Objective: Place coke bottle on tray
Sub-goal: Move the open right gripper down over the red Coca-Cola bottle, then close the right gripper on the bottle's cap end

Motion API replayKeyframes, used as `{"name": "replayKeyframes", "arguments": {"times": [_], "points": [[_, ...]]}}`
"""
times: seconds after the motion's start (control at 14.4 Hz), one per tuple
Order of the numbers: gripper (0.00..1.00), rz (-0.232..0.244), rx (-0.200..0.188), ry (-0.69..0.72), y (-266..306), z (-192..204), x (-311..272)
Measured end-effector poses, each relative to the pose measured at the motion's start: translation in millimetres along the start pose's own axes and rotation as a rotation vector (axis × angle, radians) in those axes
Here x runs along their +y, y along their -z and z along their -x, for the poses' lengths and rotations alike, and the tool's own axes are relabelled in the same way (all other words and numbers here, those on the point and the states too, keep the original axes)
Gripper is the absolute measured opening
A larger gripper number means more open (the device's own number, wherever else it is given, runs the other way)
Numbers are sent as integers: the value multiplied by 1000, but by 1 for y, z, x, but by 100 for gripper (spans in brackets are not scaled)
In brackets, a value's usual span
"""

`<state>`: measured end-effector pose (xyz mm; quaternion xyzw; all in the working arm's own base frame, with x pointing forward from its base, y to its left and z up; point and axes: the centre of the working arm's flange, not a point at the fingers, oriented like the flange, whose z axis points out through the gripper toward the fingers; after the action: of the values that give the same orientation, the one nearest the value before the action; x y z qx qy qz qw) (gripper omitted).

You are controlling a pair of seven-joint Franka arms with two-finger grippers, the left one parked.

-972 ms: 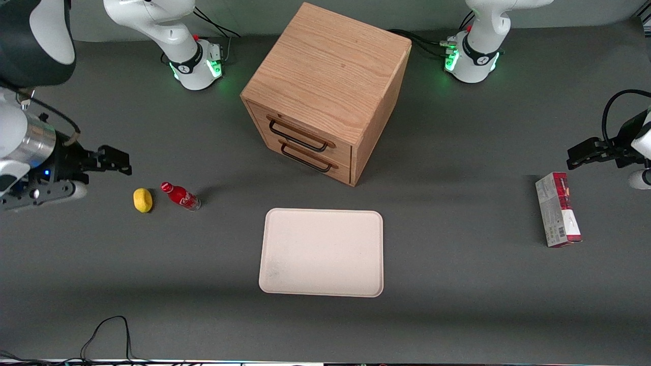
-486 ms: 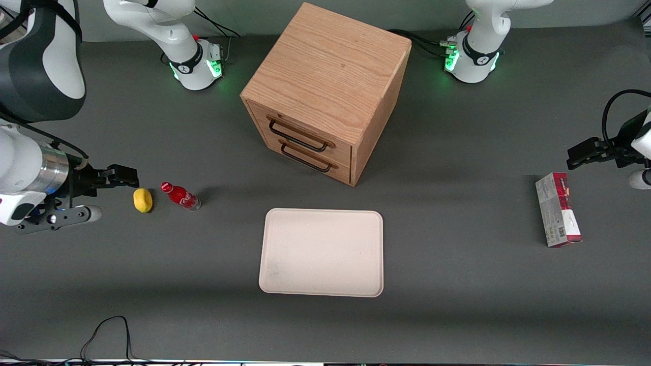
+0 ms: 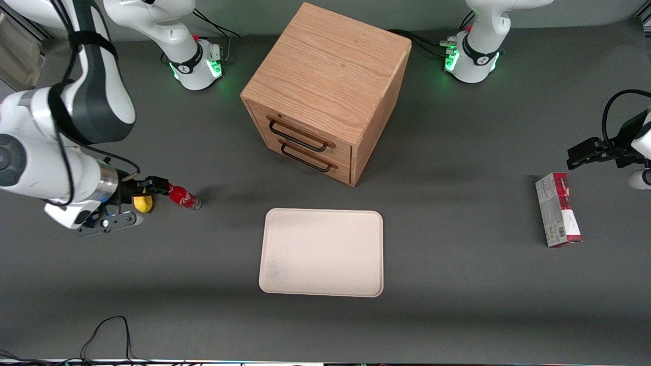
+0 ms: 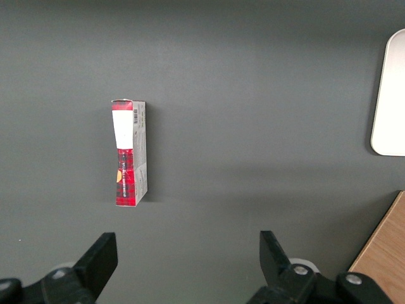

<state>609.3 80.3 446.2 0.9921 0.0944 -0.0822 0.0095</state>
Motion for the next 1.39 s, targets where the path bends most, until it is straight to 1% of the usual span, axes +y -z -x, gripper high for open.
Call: {"name": "replayKeyframes", "arguments": {"times": [0.14, 0.42, 0.49, 0.69, 1.04, 1.39], "points": [[100, 3, 6, -5, -20, 14, 4], [100, 3, 57, -7, -64, 33, 5], [100, 3, 65, -12, -78, 37, 7], [100, 3, 56, -28, -109, 48, 16], [100, 4, 64, -28, -125, 53, 17], [99, 4, 59, -35, -132, 57, 30]]}}
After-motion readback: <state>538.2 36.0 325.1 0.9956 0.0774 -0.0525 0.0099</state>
